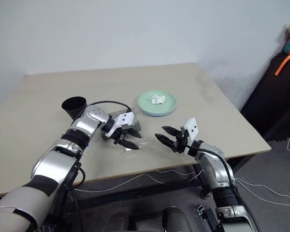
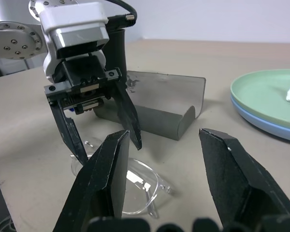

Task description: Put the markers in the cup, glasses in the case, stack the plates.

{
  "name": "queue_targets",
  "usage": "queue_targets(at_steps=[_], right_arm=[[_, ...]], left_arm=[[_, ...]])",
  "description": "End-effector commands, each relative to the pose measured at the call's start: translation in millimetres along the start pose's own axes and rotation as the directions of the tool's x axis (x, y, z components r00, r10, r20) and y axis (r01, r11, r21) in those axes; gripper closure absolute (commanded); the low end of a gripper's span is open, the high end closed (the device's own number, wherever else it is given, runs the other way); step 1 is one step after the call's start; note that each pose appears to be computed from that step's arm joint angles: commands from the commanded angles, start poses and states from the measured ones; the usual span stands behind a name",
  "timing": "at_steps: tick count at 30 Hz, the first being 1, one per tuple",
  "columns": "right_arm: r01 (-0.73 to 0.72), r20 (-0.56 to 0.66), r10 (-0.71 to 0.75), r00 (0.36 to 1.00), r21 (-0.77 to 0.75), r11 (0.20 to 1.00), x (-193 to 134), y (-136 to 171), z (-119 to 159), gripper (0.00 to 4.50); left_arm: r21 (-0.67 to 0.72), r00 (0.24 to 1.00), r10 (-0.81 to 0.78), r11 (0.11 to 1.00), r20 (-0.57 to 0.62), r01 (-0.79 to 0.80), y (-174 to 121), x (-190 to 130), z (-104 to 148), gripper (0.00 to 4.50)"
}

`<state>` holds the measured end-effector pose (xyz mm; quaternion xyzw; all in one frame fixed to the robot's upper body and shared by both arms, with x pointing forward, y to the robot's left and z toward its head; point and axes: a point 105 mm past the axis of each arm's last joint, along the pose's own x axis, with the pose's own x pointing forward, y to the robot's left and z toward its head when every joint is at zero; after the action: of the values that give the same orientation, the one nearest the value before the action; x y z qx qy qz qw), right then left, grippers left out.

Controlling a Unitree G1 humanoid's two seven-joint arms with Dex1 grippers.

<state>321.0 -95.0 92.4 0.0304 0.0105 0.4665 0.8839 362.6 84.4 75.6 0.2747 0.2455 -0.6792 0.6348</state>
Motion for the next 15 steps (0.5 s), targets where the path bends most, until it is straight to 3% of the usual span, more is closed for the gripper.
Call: queue_targets(at_steps=[1, 5, 8, 13, 15], right_arm=[[-0.002, 0.05, 0.005, 0.999, -0.041, 0.999, 2.0, 5.2, 14.6, 2.0], [0.008, 0.05, -0.006, 0.999, -0.038, 0.999, 0.5, 5.9, 13.3, 2.0], [0.011, 0.05, -0.009, 0.999, -0.038, 0.999, 0.7, 5.8, 13.3, 2.0], [0.012, 0.05, -0.01, 0.999, -0.04, 0.999, 2.5, 4.9, 13.9, 2.0], [0.011, 0.051, -0.009, 0.999, -0.041, 0.999, 3.8, 4.8, 14.0, 2.0]], left_arm=[[0.046, 0.999, 0.034, 0.998, -0.022, -0.033, 7.4, -7.2, 7.1, 1.54], [0.04, 0.999, 0.044, 0.998, -0.022, -0.043, 8.4, -6.5, 5.1, 1.71], [0.033, 0.999, 0.05, 0.998, -0.014, -0.049, 9.0, -7.0, 4.7, 2.44], [0.031, 0.999, 0.05, 0.998, -0.004, -0.049, 8.5, -8.5, 4.4, 4.17], [0.027, 0.999, 0.048, 0.999, -0.001, -0.047, 7.9, -9.6, 3.6, 4.17]])
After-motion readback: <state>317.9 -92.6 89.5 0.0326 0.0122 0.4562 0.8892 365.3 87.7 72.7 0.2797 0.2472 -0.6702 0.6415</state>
